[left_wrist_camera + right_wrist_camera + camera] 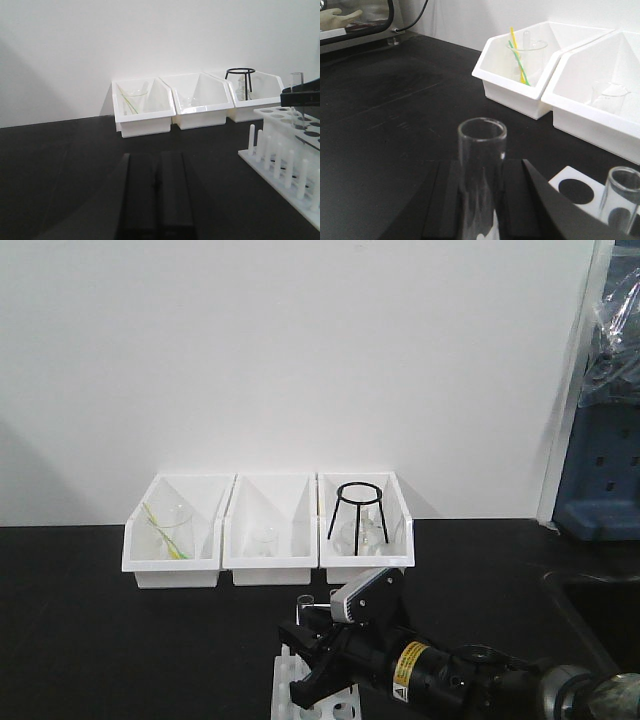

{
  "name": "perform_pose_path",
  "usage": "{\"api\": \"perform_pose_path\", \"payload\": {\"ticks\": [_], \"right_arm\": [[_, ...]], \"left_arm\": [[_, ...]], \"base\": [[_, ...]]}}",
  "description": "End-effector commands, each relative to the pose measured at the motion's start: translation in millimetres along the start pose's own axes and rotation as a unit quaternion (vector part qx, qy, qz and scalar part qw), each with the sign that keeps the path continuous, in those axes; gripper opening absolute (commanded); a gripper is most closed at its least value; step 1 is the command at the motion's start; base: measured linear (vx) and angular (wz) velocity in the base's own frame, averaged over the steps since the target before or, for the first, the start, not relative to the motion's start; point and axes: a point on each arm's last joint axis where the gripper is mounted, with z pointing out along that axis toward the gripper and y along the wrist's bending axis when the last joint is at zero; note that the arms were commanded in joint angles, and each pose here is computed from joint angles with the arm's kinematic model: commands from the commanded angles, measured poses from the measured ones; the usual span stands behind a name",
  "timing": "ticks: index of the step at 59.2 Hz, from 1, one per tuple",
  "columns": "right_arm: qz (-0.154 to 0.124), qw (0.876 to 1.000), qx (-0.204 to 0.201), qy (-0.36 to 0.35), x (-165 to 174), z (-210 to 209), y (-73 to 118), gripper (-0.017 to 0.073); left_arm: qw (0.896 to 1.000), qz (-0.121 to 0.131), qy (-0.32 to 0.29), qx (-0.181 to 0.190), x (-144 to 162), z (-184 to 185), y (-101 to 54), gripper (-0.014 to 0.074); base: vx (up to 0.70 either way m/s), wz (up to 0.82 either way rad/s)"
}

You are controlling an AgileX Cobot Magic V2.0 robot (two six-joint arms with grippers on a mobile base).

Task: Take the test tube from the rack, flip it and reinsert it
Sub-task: 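Lower the held tube with the right gripper into a rack hole, then open the right gripper and raise it away from the tube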

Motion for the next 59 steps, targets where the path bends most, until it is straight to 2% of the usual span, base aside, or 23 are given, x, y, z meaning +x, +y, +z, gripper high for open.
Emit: {"api": "perform_pose_path", "payload": {"ticks": [1,8,16,23,27,33,41,46,51,54,59], "right_arm": [[-0.011,0.997,-0.008,-0.07,-34,-5,1.4,0.0069],[-0.007,0.997,-0.007,-0.07,-34,-5,1.3,0.0173],[0.01,0.997,-0.008,-0.07,-34,-5,1.2,0.0349],[0.005,0.997,-0.009,-0.074,-39,-6,2.1,0.0475],[0.0,0.996,-0.009,-0.086,-48,-10,3.6,0.0515],[-0.012,0.994,-0.005,-0.109,-71,-20,6.6,0.0522],[-0.03,0.992,0.025,-0.123,-109,-44,11.2,0.0459],[-0.034,0.991,0.056,-0.117,-136,-67,15.4,0.0315],[-0.022,0.99,0.095,-0.101,-157,-92,18.8,0.0104],[-0.003,0.988,0.119,-0.093,-167,-108,20.9,-0.0018],[0.02,0.986,0.137,-0.097,-174,-136,30.3,-0.0015]], "left_arm": [[0.999,-0.001,-0.048,-0.001,-10,-1,0.3,-0.0006],[0.999,-0.001,-0.048,-0.001,-10,-1,0.3,-0.0006],[0.999,-0.001,-0.048,-0.001,-10,-1,0.3,-0.0006],[0.999,-0.001,-0.048,-0.001,-10,-1,0.3,-0.0006],[0.999,-0.001,-0.048,-0.001,-10,-1,0.3,-0.0006],[0.999,-0.001,-0.048,-0.001,-10,-1,0.3,-0.0006],[0.999,-0.001,-0.048,-0.001,-10,-1,0.3,-0.0006],[0.999,-0.001,-0.048,-0.001,-10,-1,0.3,-0.0006],[0.999,-0.001,-0.048,-0.001,-10,-1,0.3,-0.0006],[0.999,-0.001,-0.048,-0.001,-10,-1,0.3,-0.0006],[0.999,-0.001,-0.048,-0.001,-10,-1,0.3,-0.0006]], "base": [[0.0,0.0],[0.0,0.0],[0.0,0.0],[0.0,0.0],[0.0,0.0],[0.0,0.0],[0.0,0.0],[0.0,0.0],[0.0,0.0],[0.0,0.0],[0.0,0.0]]}}
